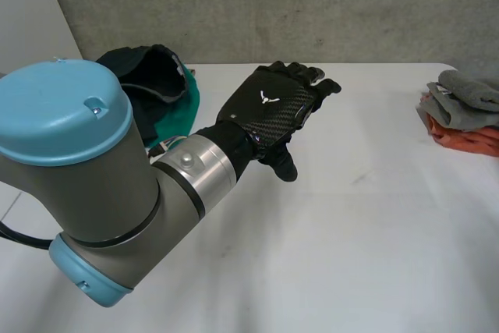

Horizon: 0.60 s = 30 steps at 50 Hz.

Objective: Fold the laundry.

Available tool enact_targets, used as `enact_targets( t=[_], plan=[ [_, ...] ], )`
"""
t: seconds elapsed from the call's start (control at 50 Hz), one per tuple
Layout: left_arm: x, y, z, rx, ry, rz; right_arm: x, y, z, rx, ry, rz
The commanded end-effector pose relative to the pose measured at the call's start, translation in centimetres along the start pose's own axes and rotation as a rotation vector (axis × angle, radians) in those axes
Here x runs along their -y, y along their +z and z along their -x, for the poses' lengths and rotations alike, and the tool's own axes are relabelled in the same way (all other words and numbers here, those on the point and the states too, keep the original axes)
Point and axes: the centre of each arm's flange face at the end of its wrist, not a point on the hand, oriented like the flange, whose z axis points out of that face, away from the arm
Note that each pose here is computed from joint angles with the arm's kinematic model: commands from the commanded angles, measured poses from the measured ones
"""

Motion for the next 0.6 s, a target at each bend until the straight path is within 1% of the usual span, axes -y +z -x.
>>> enact_targets(
  t=[0.02, 0.04, 0.06, 0.08, 0.1, 0.12, 0.16, 0.18, 0.22, 0.24, 0.26, 0.3, 0.32, 0.34, 0.36, 0.38, 0.4, 0.42, 0.44, 0.46, 0.48, 0.5, 0.52, 0.54, 0.56, 0.58, 0.6],
  plan=[
    [0.4, -0.2, 0.0, 0.002, 0.002, -0.008, 1.1, -2.9, -7.2, -0.196, -0.067, 0.247],
    [0.5, -0.2, 0.1, 0.004, 0.003, -0.011, 1.3, -3.1, -8.0, -0.232, -0.097, 0.278],
    [0.7, -0.3, 0.1, 0.005, 0.004, -0.017, 2.9, -3.2, -9.7, -0.321, -0.200, 0.311],
    [1.1, -0.4, 0.1, 0.007, 0.007, -0.027, 3.4, -3.1, -10.1, -0.342, -0.221, 0.312],
    [1.4, -0.4, 0.3, 0.010, 0.009, -0.035, 5.5, -3.2, -11.7, -0.447, -0.307, 0.304],
    [1.8, -0.5, 0.4, 0.016, 0.011, -0.046, 6.3, -3.2, -12.1, -0.487, -0.338, 0.295],
    [3.0, -0.6, 1.1, 0.039, 0.019, -0.080, 7.8, -3.0, -12.6, -0.535, -0.370, 0.249],
    [3.4, -0.7, 1.5, 0.054, 0.024, -0.096, 9.6, -2.6, -12.3, -0.560, -0.374, 0.166],
    [4.4, -0.7, 2.6, 0.087, 0.035, -0.132, 11.6, -2.2, -10.8, -0.555, -0.358, 0.069],
    [4.8, -0.6, 3.1, 0.108, 0.038, -0.149, 13.8, -2.1, -8.8, -0.524, -0.320, -0.029],
    [5.2, -0.6, 3.8, 0.133, 0.041, -0.167, 15.0, -2.3, -7.7, -0.502, -0.296, -0.079],
    [6.1, -0.6, 6.3, 0.229, 0.047, -0.205, 17.3, -2.9, -5.8, -0.444, -0.248, -0.178],
    [6.4, -0.7, 7.2, 0.263, 0.050, -0.214, 19.3, -3.9, -3.9, -0.365, -0.202, -0.264],
    [6.6, -0.8, 8.2, 0.300, 0.052, -0.222, 20.0, -4.4, -2.8, -0.313, -0.178, -0.295],
    [6.7, -0.8, 10.3, 0.371, 0.066, -0.228, 20.6, -5.0, -1.8, -0.261, -0.158, -0.324],
    [6.7, -0.9, 11.4, 0.402, 0.074, -0.230, 21.1, -5.7, -0.7, -0.206, -0.140, -0.347],
    [6.7, -0.9, 12.5, 0.433, 0.081, -0.231, 21.4, -7.0, 1.6, -0.089, -0.101, -0.372],
    [6.6, -0.9, 13.6, 0.460, 0.090, -0.230, 21.4, -7.7, 2.9, -0.026, -0.081, -0.378],
    [6.2, -1.0, 16.0, 0.511, 0.104, -0.221, 21.4, -8.4, 4.1, 0.038, -0.058, -0.379],
    [5.7, -1.1, 17.3, 0.537, 0.110, -0.211, 21.3, -9.2, 5.4, 0.097, -0.045, -0.379],
    [4.9, -1.1, 19.0, 0.571, 0.116, -0.192, 21.1, -10.7, 8.1, 0.207, -0.015, -0.371],
    [4.2, -1.1, 20.4, 0.598, 0.121, -0.174, 21.0, -11.6, 9.6, 0.264, -0.003, -0.366],
    [2.2, -1.3, 23.1, 0.647, 0.132, -0.127, 20.8, -12.6, 11.0, 0.317, 0.009, -0.359],
    [1.1, -1.4, 24.4, 0.666, 0.136, -0.098, 20.6, -13.4, 12.2, 0.363, 0.021, -0.348],
    [0.0, -1.6, 25.6, 0.684, 0.142, -0.070, 20.1, -15.0, 14.4, 0.433, 0.047, -0.316],
    [-1.0, -1.7, 26.5, 0.692, 0.151, -0.044, 19.8, -15.7, 15.2, 0.456, 0.056, -0.293],
    [-3.3, -1.7, 27.7, 0.699, 0.171, 0.009, 19.4, -16.4, 15.9, 0.479, 0.065, -0.268]
  ],
)
